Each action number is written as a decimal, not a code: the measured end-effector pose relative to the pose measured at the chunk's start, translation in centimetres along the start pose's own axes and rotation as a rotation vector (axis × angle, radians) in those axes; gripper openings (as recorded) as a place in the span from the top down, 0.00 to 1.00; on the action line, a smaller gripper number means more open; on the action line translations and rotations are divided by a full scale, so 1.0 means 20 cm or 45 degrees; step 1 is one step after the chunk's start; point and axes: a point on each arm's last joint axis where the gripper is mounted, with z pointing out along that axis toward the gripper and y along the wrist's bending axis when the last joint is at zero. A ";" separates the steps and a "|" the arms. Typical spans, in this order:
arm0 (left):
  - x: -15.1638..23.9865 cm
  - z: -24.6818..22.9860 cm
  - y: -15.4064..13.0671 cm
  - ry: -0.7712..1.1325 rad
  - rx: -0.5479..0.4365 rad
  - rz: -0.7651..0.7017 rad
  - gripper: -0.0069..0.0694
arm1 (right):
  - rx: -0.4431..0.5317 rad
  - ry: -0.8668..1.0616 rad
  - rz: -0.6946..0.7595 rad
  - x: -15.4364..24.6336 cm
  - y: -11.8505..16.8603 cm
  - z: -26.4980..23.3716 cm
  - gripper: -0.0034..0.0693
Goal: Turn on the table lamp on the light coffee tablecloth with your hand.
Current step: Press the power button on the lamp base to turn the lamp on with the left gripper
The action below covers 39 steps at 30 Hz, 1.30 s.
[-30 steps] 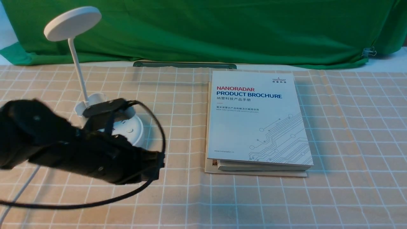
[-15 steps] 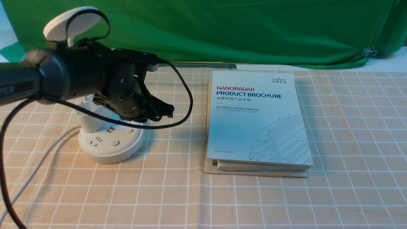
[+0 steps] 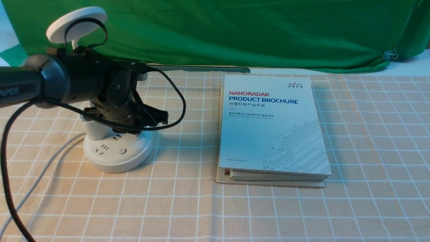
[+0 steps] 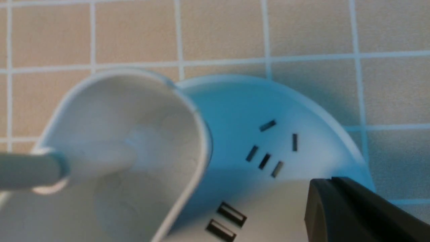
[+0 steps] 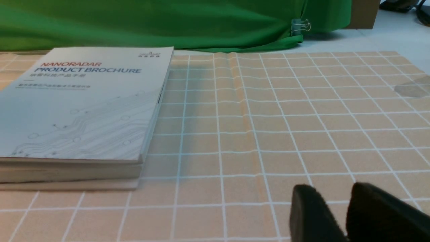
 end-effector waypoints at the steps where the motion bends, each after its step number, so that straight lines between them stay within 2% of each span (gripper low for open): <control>1: 0.00 0.00 0.00 0.005 0.001 -0.006 0.88 | 0.000 0.000 0.000 0.00 0.00 0.00 0.63; 28: 0.01 0.03 -0.02 0.029 0.067 -0.027 0.88 | 0.000 0.000 0.000 0.00 0.00 0.00 0.63; 35: 0.01 -0.17 -0.07 -0.003 0.208 -0.031 0.88 | 0.000 0.000 0.000 0.00 0.00 0.00 0.63; 36: 0.03 -0.28 -0.11 -0.024 0.285 0.015 0.88 | 0.000 0.000 0.000 0.00 0.00 0.00 0.63; 37: 0.03 -0.29 -0.11 -0.023 0.302 0.010 0.88 | 0.000 0.000 0.000 0.00 0.00 0.00 0.63; 39: 0.13 -0.41 -0.18 -0.009 0.421 0.078 0.88 | 0.000 0.000 0.000 0.00 0.00 0.00 0.63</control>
